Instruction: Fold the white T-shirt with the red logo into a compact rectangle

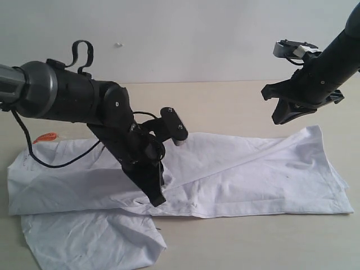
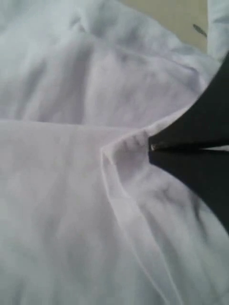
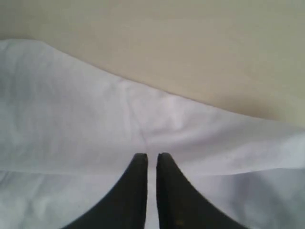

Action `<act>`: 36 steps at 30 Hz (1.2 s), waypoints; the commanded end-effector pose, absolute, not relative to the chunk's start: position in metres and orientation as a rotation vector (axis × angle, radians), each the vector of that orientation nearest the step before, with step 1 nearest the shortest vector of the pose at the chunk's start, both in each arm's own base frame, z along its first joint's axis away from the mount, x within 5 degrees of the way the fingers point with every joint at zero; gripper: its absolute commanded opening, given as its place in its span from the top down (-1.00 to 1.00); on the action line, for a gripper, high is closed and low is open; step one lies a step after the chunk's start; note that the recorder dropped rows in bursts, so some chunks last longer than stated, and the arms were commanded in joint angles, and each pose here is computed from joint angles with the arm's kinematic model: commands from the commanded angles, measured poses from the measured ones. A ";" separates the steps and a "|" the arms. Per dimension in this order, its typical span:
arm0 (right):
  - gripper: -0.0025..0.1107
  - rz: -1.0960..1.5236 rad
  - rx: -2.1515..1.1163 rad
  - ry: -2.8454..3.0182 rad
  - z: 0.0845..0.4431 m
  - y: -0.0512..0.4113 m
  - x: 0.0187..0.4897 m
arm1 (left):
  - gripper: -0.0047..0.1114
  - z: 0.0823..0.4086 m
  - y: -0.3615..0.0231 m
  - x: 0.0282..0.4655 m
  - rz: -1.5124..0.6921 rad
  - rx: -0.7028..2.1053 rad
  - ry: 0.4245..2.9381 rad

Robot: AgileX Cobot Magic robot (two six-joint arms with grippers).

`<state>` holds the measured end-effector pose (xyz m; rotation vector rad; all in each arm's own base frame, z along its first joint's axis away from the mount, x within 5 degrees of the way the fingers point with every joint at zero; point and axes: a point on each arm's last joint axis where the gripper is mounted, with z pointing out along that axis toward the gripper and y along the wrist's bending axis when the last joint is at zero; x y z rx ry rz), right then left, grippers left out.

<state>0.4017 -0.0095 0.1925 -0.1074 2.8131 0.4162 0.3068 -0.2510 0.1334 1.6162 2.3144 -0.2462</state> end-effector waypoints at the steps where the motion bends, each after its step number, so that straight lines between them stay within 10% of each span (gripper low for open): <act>1: 0.80 0.422 -0.120 2.800 0.197 -0.008 0.401 | 0.91 0.178 -0.249 0.303 -0.273 1.531 2.235; 11: 0.80 0.437 -0.122 2.813 0.197 -0.007 0.399 | 0.30 0.163 -0.183 0.315 -0.164 1.402 2.495; 19: 0.80 0.447 -0.106 2.797 0.197 -0.006 0.401 | 0.29 0.119 -0.155 0.329 -0.168 1.305 2.630; 28: 0.80 0.432 -0.098 2.778 0.198 -0.007 0.403 | 0.29 0.178 -0.167 0.360 -0.131 1.168 2.373; 36: 0.80 0.423 -0.106 2.777 0.198 -0.008 0.403 | 0.28 0.149 -0.167 0.367 -0.079 1.248 2.381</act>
